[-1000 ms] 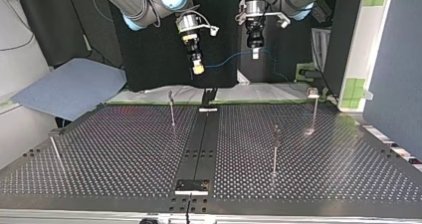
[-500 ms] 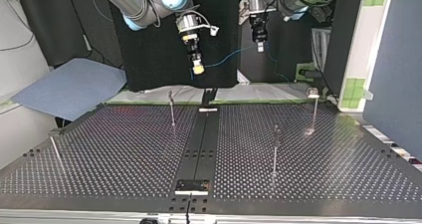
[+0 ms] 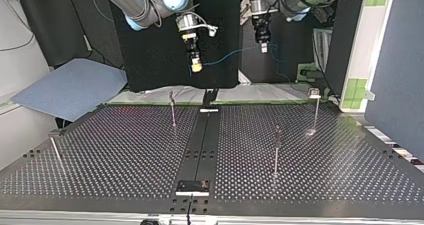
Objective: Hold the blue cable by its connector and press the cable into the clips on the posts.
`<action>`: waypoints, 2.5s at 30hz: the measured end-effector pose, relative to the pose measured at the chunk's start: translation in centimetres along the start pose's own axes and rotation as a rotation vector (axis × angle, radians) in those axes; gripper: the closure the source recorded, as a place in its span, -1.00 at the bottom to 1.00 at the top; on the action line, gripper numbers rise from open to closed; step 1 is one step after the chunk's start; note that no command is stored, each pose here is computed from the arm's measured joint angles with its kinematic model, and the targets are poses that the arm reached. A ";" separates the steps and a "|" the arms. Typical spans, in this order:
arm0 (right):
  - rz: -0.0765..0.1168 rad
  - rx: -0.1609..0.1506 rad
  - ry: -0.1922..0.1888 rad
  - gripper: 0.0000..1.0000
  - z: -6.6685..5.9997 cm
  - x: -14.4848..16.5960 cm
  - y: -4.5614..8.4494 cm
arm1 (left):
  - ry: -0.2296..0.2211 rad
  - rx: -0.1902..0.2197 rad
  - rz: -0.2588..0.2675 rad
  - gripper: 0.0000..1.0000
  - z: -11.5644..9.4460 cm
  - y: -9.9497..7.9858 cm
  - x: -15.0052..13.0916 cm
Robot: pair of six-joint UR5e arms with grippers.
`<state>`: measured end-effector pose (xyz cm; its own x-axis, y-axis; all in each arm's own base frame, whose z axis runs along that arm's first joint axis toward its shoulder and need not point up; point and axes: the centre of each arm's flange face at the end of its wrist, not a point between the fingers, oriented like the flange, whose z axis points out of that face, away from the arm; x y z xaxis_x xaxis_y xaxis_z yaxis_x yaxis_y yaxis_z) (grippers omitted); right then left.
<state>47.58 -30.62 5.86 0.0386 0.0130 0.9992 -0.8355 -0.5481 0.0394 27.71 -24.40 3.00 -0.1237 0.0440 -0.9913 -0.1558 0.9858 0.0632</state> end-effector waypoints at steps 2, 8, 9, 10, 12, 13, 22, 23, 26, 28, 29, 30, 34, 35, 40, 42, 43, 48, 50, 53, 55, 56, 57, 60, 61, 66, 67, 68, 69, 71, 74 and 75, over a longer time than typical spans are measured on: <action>0.011 -0.012 -0.017 1.00 -0.1 -0.4 0.0 | -0.003 -0.014 -0.003 1.00 0.2 0.2 -0.5; 0.061 -0.057 -0.020 1.00 0.2 1.5 0.2 | -0.003 -0.006 -0.010 1.00 0.7 0.5 -2.2; 0.070 -0.062 -0.019 1.00 0.2 1.9 0.3 | -0.004 -0.001 -0.016 1.00 0.8 0.5 -2.6; 0.082 -0.064 -0.016 1.00 0.4 2.5 0.4 | -0.004 0.000 -0.020 1.00 0.9 0.5 -2.9; 0.099 -0.062 -0.009 1.00 0.6 3.4 0.4 | -0.008 -0.002 -0.029 1.00 1.2 0.5 -3.6; 0.111 -0.059 -0.003 1.00 0.9 4.1 0.4 | -0.010 -0.004 -0.032 1.00 1.4 0.6 -3.9; 0.193 -0.015 0.040 1.00 2.4 9.7 0.0 | -0.066 -0.021 -0.071 1.00 4.3 -0.1 -8.8; 0.195 -0.012 0.039 1.00 2.5 10.0 0.0 | -0.073 -0.021 -0.076 1.00 4.6 -0.3 -9.5; 0.196 -0.003 0.027 1.00 2.8 10.6 -0.1 | -0.098 -0.025 -0.098 1.00 5.6 -0.5 -11.5; 0.195 0.002 0.018 1.00 3.0 10.9 -0.1 | -0.113 -0.030 -0.118 1.00 6.2 -0.6 -12.7; 0.195 0.004 0.014 1.00 3.1 11.0 -0.2 | -0.119 -0.031 -0.126 1.00 6.5 -0.5 -13.3; 0.194 0.005 0.011 1.00 3.2 11.2 -0.2 | -0.125 -0.032 -0.133 1.00 6.7 -0.5 -13.9; 0.194 0.010 0.008 1.00 3.7 11.7 -0.3 | -0.133 -0.036 -0.140 1.00 6.9 -0.1 -15.5; 0.194 0.012 0.009 1.00 3.8 11.9 -0.3 | -0.134 -0.038 -0.140 1.00 6.9 0.0 -15.8; 0.196 0.028 0.017 1.00 4.7 12.9 -0.6 | -0.135 -0.044 -0.139 1.00 6.6 0.7 -17.4; 0.197 0.035 0.022 1.00 5.2 13.5 -0.7 | -0.135 -0.043 -0.138 1.00 6.4 0.9 -18.0; 0.197 0.040 0.025 1.00 5.5 13.9 -0.8 | -0.135 -0.043 -0.137 1.00 6.3 1.0 -18.3; 0.195 0.061 0.036 1.00 6.5 15.5 -1.6 | -0.136 -0.045 -0.138 1.00 5.8 1.8 -19.9; 0.193 0.069 0.041 1.00 6.9 16.2 -1.9 | -0.135 -0.039 -0.143 1.00 5.7 2.0 -20.4; 0.192 0.079 0.051 1.00 7.5 17.3 -2.2 | -0.137 -0.032 -0.158 1.00 5.7 2.4 -21.4; 0.193 0.086 0.061 1.00 8.0 18.2 -2.4 | -0.145 -0.041 -0.160 1.00 5.9 2.7 -22.3; 0.193 0.088 0.065 1.00 8.2 18.5 -2.5 | -0.147 -0.046 -0.159 1.00 5.9 2.9 -22.7; 0.194 0.091 0.070 1.00 8.4 18.9 -2.5 | -0.150 -0.052 -0.158 1.00 5.9 3.1 -23.2; 0.197 0.101 0.080 1.00 8.9 19.8 -2.8 | -0.153 -0.061 -0.156 1.00 5.6 3.6 -24.2; 0.198 0.104 0.084 1.00 9.1 20.1 -2.9 | -0.154 -0.063 -0.156 1.00 5.6 3.8 -24.5; 0.202 0.113 0.091 1.00 9.5 21.1 -3.2 | -0.131 -0.068 -0.153 1.00 7.0 4.4 -25.1; 0.203 0.114 0.092 1.00 9.6 21.3 -3.3 | -0.128 -0.069 -0.150 1.00 7.4 4.5 -25.2; 0.203 0.114 0.093 1.00 9.6 21.4 -3.3 | -0.128 -0.069 -0.146 1.00 7.7 4.6 -25.5; 0.204 0.115 0.095 1.00 9.7 21.5 -3.3 | -0.130 -0.068 -0.141 1.00 8.1 4.8 -26.0; 0.205 0.115 0.097 1.00 9.8 21.7 -3.4 | -0.133 -0.068 -0.133 1.00 8.3 5.1 -26.8; 0.207 0.116 0.103 1.00 9.9 22.0 -3.4 | -0.138 -0.073 -0.120 1.00 8.2 5.4 -28.0; 0.207 0.116 0.104 1.00 9.9 22.1 -3.5 | -0.135 -0.069 -0.115 1.00 8.2 5.4 -28.1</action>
<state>56.78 -36.75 27.70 -0.1884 -0.0267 0.9817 -0.7511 -0.6401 -0.1616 38.43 -18.99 30.30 0.0304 -0.0426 -0.9986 -0.2290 0.9722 -0.0484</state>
